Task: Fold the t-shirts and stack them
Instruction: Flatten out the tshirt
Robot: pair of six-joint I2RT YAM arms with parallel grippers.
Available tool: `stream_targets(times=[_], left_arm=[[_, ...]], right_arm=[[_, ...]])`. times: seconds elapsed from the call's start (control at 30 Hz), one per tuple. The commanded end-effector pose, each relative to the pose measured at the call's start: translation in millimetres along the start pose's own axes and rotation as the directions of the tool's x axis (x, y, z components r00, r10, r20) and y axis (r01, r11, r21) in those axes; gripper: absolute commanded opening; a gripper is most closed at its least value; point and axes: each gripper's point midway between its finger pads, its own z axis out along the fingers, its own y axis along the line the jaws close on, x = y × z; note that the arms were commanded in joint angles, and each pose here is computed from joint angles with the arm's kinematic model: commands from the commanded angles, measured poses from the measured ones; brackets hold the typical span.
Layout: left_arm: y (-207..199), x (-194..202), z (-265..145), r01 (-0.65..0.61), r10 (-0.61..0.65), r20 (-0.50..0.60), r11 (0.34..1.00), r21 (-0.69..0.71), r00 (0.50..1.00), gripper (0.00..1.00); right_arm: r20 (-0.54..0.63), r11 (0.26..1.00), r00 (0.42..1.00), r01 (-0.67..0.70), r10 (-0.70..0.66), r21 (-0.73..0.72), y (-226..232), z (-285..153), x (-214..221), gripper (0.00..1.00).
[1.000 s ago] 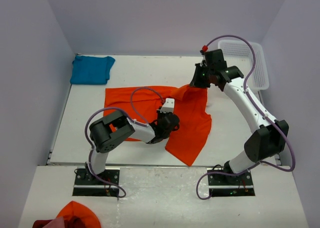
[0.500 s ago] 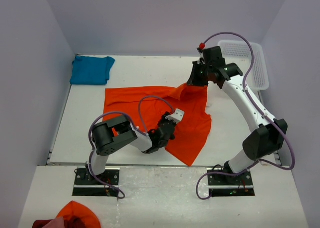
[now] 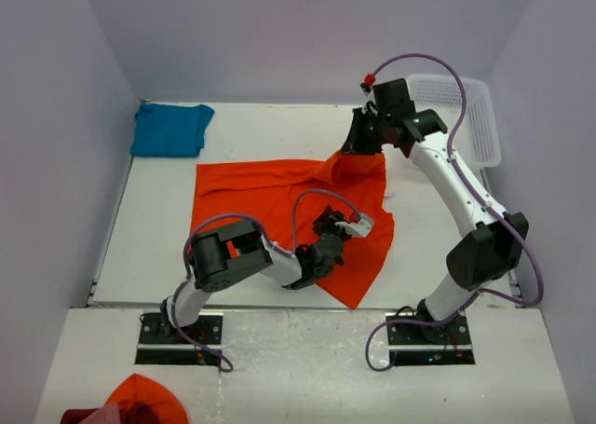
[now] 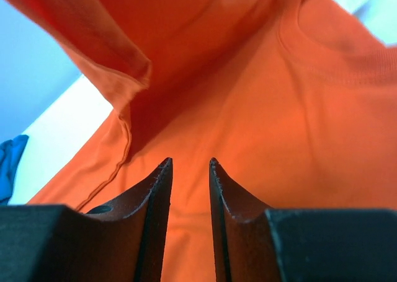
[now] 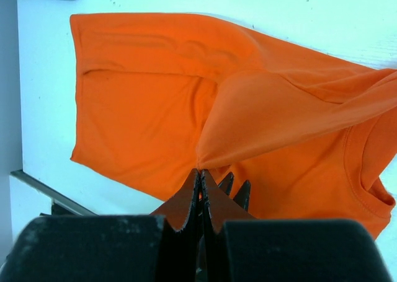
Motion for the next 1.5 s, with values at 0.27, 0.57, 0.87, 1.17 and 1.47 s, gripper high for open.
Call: stream_targets(times=[0.27,0.57,0.87,1.17,1.47], left_arm=[[-5.5,3.6,15.7,-0.118,0.116,-0.035,0.991,-0.063,0.993,0.34],[-2.4,7.7,18.4,-0.212,0.205,-0.079,0.972,-0.101,0.976,0.34],[-10.3,0.5,30.9,-0.234,0.220,-0.104,0.960,-0.156,0.970,0.30],[-7.1,-7.6,39.7,-0.236,0.219,-0.096,0.944,-0.229,0.971,0.29],[13.6,-6.6,40.0,-0.286,0.257,-0.126,0.886,-0.366,0.958,0.29]], right_arm=[[0.021,0.998,0.999,0.038,-0.038,-0.039,12.7,-13.6,-7.6,0.00],[0.021,0.999,0.999,0.038,-0.037,-0.036,11.8,-15.4,-5.8,0.00],[0.019,0.999,0.999,0.038,-0.038,-0.008,6.0,-20.0,-2.3,0.00],[0.010,0.999,0.999,0.030,-0.031,0.028,0.5,-19.7,-1.6,0.00],[0.015,0.999,1.000,0.018,-0.019,0.034,-0.5,-19.7,-1.5,0.00]])
